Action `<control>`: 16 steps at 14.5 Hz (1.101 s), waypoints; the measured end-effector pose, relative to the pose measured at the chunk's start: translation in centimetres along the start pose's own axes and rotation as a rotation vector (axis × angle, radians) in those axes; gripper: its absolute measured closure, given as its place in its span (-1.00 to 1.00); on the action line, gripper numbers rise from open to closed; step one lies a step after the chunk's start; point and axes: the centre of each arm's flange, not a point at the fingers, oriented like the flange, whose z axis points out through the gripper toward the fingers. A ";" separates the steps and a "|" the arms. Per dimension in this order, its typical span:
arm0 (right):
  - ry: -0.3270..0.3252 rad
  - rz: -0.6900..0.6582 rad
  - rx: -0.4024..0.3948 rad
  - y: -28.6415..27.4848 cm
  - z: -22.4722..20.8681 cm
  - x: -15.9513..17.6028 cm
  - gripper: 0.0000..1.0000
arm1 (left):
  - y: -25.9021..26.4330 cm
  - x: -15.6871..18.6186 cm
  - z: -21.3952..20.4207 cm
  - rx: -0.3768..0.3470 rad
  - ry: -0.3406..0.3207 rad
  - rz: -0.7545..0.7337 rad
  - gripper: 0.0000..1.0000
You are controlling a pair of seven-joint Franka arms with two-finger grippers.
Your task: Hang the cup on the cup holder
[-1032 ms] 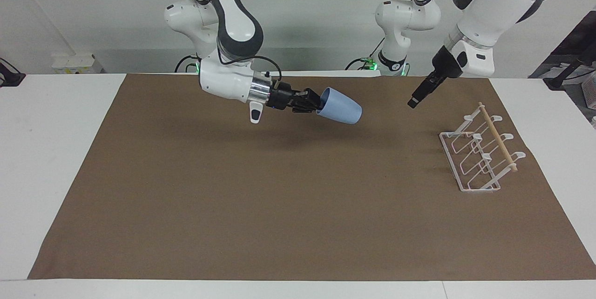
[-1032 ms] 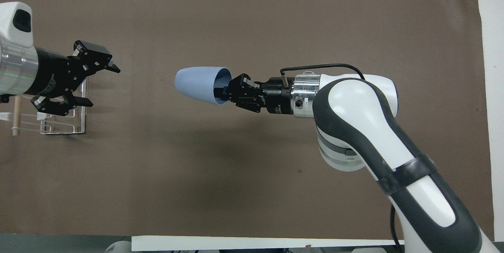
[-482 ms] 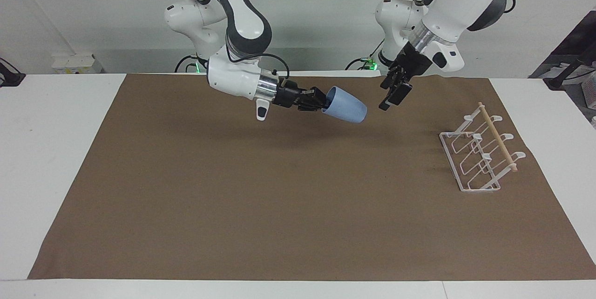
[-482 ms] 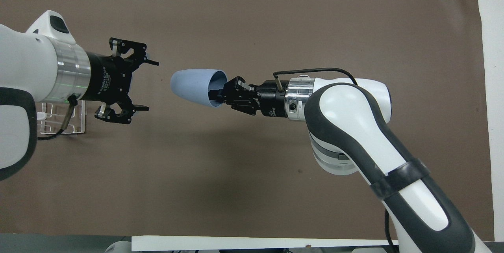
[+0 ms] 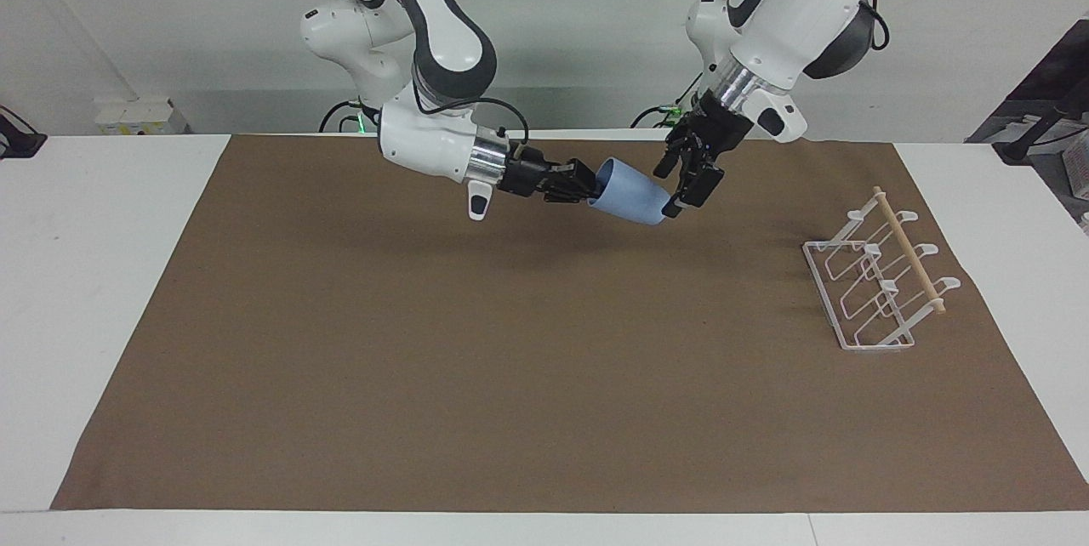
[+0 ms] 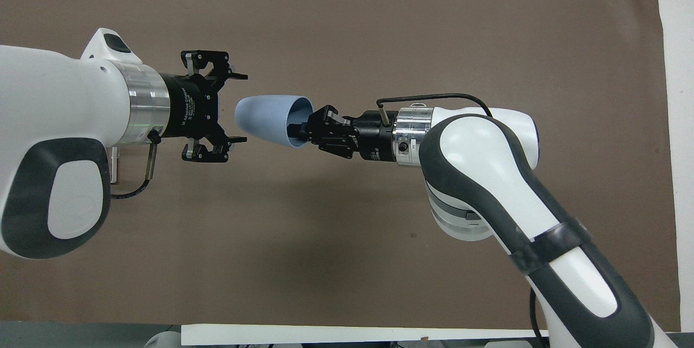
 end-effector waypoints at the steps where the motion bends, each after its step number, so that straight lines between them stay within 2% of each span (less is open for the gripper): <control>1: 0.000 0.000 0.000 0.0 0.0 0.0 0.91 | -0.2 -0.2 0.3 0.003 0.000 -0.001 -1.00; 8: 0.000 0.001 0.000 0.0 0.0 0.0 0.91 | -0.8 -0.2 2.5 0.039 0.008 -0.006 -0.99; 11: 0.000 0.001 0.000 0.0 0.0 0.0 0.91 | -0.5 -0.2 2.6 0.017 -0.001 -0.013 -0.89; 16: 0.007 0.002 0.000 0.0 -0.2 0.2 0.91 | -0.5 -1.1 2.8 -0.006 -0.029 -0.016 -0.87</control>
